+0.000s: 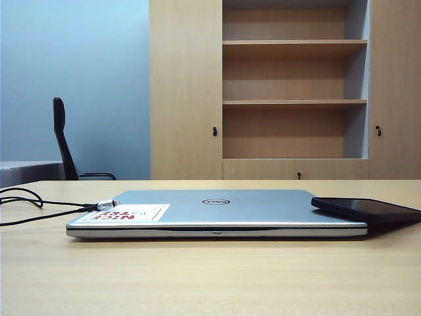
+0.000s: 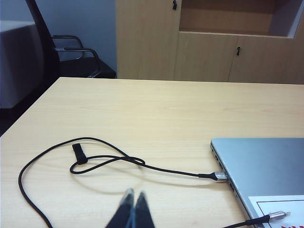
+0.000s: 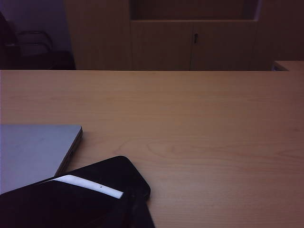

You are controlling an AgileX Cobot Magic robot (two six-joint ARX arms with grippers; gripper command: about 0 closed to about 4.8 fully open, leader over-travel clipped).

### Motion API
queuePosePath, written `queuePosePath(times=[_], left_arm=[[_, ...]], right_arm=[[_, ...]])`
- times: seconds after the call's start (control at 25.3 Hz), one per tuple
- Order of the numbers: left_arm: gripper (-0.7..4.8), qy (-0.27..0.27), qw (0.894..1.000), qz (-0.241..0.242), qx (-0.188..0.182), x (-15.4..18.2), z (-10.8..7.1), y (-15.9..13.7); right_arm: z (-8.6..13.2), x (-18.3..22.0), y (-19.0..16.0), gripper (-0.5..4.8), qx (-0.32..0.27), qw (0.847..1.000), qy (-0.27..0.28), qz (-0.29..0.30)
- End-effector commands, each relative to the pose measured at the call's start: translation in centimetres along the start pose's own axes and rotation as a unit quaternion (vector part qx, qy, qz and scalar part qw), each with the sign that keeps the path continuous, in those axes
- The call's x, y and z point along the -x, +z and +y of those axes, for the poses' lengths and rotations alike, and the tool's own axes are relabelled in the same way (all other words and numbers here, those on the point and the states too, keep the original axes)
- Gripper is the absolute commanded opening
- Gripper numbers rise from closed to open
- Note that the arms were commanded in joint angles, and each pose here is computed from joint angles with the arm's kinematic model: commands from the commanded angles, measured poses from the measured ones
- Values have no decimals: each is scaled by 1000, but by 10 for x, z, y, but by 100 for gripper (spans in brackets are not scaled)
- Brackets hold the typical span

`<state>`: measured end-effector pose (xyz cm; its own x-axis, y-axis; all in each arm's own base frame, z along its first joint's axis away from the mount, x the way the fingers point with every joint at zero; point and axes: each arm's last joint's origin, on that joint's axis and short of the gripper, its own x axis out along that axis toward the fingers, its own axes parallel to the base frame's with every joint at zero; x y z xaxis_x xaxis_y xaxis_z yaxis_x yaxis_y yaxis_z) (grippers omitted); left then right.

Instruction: Pick up the charging cable and the phone, plug the charging cable into the charging port on the phone, and finally place them back on the table.

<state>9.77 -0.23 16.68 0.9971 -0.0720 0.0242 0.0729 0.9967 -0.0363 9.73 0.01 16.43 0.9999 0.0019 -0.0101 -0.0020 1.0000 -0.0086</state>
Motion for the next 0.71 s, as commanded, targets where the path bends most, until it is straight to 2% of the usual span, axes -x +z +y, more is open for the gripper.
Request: queuePosePath(times=[0.04,0.48,0.55,0.59,0.63,0.71], left_arm=[[-6,-4,1000,-8,-2,0,0,2],[-6,-4,1000,-22,1,0,0,4],[-6,-6,999,-46,12,0,-1,9],[-6,-9,997,-79,21,1,-1,16],[-6,-10,995,-92,22,2,-1,19],[-6,-14,992,-114,46,5,-2,31]], right_arm=[[0,0,0,-5,1,1000,-1,-8],[0,0,1,-5,1,1000,-1,-13],[0,0,5,-5,0,1000,-1,-29],[0,1,10,-5,-9,999,-1,-42],[0,2,13,-5,-14,999,-1,-46],[0,4,24,-5,-21,998,0,-59]])
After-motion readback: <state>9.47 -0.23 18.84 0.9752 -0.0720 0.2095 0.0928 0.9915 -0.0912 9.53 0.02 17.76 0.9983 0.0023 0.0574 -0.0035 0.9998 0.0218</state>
